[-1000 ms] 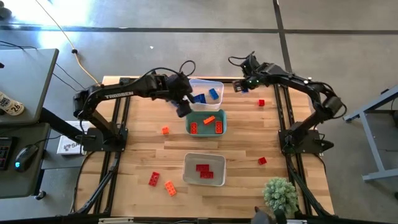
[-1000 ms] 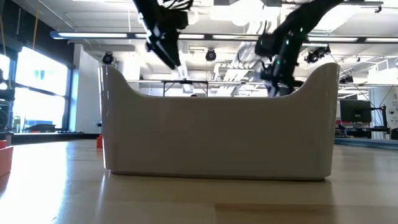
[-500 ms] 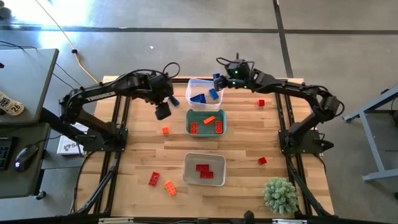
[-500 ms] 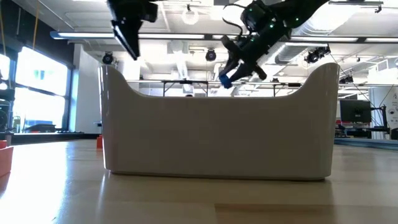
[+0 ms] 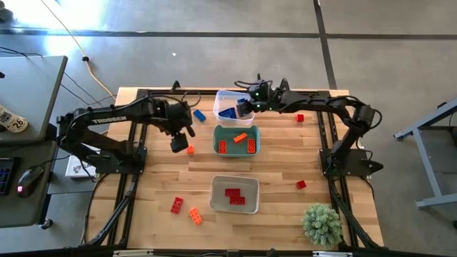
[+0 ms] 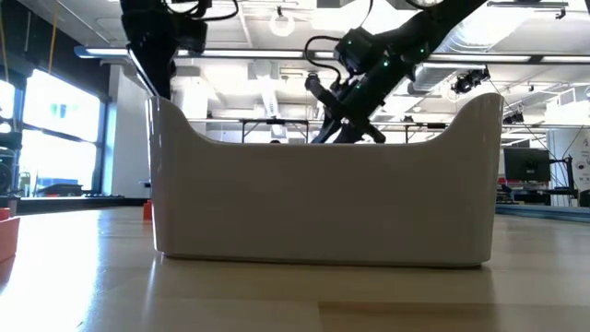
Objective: Sort & place blocks by color
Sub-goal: Put the blue game piece into the transparent bin, then put the red game piece into the white bin
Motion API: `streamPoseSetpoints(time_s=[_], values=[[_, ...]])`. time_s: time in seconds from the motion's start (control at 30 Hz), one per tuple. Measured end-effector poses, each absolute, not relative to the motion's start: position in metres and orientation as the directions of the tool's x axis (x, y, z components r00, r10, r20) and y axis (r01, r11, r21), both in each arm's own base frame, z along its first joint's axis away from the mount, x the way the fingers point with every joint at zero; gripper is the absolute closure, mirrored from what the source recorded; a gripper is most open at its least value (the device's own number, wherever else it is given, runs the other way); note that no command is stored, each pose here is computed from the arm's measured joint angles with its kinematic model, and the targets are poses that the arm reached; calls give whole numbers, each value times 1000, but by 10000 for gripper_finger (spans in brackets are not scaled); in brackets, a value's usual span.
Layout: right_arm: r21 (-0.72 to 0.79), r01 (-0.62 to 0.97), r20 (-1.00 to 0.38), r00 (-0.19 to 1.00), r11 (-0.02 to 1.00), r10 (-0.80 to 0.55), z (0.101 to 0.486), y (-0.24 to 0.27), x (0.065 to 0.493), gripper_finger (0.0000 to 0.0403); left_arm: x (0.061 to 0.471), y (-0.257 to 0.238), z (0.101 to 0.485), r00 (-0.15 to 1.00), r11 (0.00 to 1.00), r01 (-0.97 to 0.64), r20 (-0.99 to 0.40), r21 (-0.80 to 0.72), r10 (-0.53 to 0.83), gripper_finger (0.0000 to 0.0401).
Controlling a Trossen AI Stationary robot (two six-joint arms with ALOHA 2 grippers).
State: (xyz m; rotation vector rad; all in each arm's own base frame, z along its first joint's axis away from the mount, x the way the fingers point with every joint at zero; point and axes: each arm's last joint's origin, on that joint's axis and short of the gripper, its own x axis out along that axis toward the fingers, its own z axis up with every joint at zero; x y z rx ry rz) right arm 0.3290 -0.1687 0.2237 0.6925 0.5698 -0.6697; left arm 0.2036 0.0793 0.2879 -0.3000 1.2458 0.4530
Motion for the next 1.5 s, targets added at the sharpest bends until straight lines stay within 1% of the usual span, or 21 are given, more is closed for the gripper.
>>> streamPoseSetpoints(time_s=[0.07,0.17,0.33,0.53,0.7,0.87,1.17,1.33,1.5], values=[[383,720,-674,646,579,-358,221,-167,331,298,204,76,281,236,882,-471,-960,25,153,176],[354,740,-675,625,572,-392,220,-166,332,289,203,72,270,215,889,-456,-966,27,140,176],[350,752,-665,619,559,-417,220,-166,332,255,203,65,260,202,886,-464,-974,-7,99,176],[365,746,-649,632,557,-423,222,-167,334,200,203,58,255,191,834,-551,-978,-39,80,176],[395,731,-652,650,557,-391,222,-166,334,173,203,47,253,166,774,-630,-984,-57,62,176],[436,690,-653,684,577,-324,222,-164,335,168,202,28,252,120,690,-721,-992,-59,40,176],[505,586,-639,748,633,-183,225,-159,336,167,202,-21,252,122,535,-838,-992,-110,-13,176],[504,539,-608,777,674,-167,238,-154,333,167,198,-50,252,129,448,-885,-991,-128,-27,176],[488,506,-576,799,711,-173,252,-148,330,167,197,-75,253,200,378,-906,-980,-190,-13,176]])
